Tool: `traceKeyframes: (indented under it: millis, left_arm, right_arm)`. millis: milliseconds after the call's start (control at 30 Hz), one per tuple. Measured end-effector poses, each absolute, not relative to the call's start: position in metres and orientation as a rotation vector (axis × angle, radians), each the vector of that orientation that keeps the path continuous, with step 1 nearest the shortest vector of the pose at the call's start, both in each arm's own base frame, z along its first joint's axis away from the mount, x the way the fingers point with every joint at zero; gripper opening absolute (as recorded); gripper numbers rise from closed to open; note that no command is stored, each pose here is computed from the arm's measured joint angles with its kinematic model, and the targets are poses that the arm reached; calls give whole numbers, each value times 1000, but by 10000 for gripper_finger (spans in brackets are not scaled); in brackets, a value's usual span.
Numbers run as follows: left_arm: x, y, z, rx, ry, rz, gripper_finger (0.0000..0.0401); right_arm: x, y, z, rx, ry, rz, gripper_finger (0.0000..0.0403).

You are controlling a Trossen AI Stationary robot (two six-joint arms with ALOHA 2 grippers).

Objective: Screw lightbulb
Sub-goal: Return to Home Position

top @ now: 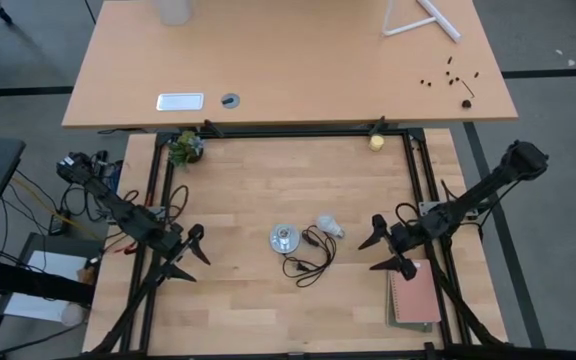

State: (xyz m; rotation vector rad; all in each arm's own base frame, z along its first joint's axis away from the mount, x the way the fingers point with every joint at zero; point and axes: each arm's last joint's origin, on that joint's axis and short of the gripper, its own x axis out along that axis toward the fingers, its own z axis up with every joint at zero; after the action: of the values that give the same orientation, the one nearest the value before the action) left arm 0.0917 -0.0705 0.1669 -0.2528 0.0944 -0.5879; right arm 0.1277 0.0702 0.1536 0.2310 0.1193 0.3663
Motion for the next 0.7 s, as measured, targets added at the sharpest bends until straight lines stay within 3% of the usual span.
traceKeyframes:
  millis: [533, 700]
  left_arm:
    - [82, -63, 174, -287, 8, -600, 268]
    - [78, -58, 169, -273, 44, -588, 268]
  right_arm:
    - [103, 56, 133, 129, 394, 326, 307]
    - [102, 56, 135, 141, 375, 348, 307]
